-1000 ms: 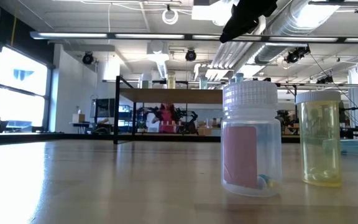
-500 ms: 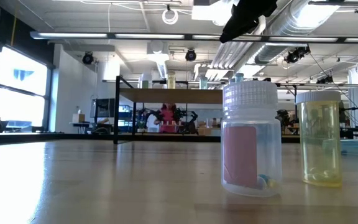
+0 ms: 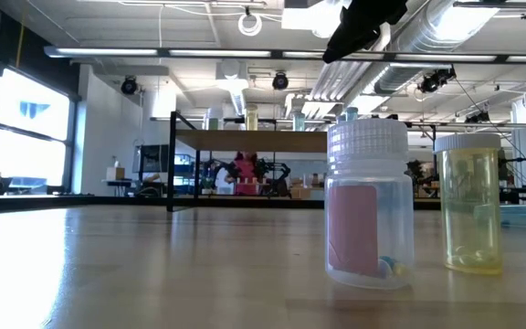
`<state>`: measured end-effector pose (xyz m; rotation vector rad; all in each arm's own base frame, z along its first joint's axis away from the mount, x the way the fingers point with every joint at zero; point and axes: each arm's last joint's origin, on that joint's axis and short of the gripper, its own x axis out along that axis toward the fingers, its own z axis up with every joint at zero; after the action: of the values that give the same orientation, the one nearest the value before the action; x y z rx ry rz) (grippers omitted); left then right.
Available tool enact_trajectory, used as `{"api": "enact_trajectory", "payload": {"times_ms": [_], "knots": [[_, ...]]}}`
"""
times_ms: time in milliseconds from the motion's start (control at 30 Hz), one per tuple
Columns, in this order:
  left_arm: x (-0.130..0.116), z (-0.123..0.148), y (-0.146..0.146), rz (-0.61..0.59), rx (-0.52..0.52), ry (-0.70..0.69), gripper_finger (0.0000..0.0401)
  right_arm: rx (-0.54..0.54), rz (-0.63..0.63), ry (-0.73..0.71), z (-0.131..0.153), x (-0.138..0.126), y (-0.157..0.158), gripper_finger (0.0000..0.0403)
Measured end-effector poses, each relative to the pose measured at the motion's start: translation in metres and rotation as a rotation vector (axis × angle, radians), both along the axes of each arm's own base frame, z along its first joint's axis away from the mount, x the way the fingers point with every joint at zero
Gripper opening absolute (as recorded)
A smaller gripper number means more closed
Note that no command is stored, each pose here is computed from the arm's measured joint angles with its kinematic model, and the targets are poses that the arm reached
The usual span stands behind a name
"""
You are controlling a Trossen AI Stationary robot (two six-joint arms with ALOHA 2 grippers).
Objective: Pick and place medicine bottles onto shelf by color
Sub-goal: Put the bottom green pill bottle on the shelf aligned with the other green pill bottle
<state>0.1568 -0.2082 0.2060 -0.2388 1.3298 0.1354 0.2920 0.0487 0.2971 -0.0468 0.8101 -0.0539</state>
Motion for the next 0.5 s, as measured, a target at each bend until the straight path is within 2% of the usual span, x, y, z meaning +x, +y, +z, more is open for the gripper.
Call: {"api": "enact_trajectory", "payload": {"times_ms": [500], "knots": [[0.0012,0.0002,0.0009,0.055,0.016,-0.037,0.0229,0.001,-0.001,0.000,-0.0001,0.0000,0.0000,0.0167]]}}
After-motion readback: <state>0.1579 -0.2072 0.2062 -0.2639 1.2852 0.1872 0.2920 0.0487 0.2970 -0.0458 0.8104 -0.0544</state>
